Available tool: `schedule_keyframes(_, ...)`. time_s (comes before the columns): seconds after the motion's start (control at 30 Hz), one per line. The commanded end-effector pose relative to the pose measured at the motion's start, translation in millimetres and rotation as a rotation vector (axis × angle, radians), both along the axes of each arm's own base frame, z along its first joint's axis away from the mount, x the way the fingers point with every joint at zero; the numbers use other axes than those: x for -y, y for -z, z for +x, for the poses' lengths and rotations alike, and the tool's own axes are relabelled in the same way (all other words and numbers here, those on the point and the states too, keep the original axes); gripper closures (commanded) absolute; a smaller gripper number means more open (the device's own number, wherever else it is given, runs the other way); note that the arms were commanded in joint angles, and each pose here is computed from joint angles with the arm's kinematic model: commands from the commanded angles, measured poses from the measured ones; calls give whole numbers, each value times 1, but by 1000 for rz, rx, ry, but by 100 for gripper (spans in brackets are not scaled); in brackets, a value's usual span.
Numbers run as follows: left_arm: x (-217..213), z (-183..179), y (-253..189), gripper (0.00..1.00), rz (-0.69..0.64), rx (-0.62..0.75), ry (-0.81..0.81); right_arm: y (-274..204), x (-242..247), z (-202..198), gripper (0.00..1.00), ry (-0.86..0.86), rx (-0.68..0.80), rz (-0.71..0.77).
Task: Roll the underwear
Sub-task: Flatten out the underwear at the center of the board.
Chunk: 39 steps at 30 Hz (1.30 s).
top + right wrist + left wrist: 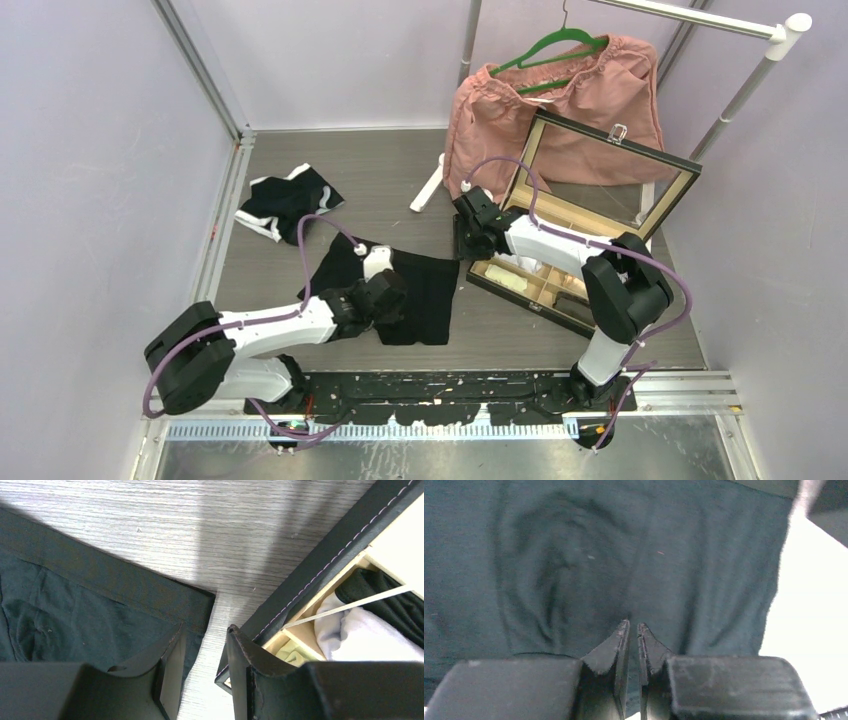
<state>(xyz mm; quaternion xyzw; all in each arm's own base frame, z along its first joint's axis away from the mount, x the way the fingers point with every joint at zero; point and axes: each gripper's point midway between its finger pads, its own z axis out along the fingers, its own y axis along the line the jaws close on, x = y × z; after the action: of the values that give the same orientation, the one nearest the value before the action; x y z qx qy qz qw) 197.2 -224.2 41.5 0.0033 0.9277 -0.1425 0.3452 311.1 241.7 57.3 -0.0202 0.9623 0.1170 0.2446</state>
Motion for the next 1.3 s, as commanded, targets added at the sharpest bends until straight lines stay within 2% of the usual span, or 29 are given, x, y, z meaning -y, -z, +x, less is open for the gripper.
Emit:
schedule_keyframes(0.0, -39, 13, 12, 88, 64, -12, -178, -7, -1, 2, 58, 11, 3, 8)
schedule_keyframes(0.2, -76, 11, 29, 90, 124, -74, -278, -9, -1, 5, 57, 54, 14, 30)
schedule_keyframes(0.4, -105, 8, 30, 91, 178, -101, -362, -2, -13, 0, 57, 72, -43, 86)
schedule_keyframes(0.63, -119, 13, 22, 89, 194, -98, -422, 3, -31, -13, 57, 62, -121, 162)
schedule_keyframes(0.7, -114, 15, 17, 88, 180, -91, -403, 3, -37, -18, 57, 53, -145, 181)
schedule_keyframes(0.93, -83, 26, -16, 75, 34, -16, -259, 13, -49, -37, 59, 45, -202, 176)
schedule_keyframes(1.27, -73, 23, -36, 73, -34, 22, -181, 36, -48, -41, 58, 63, -219, 78)
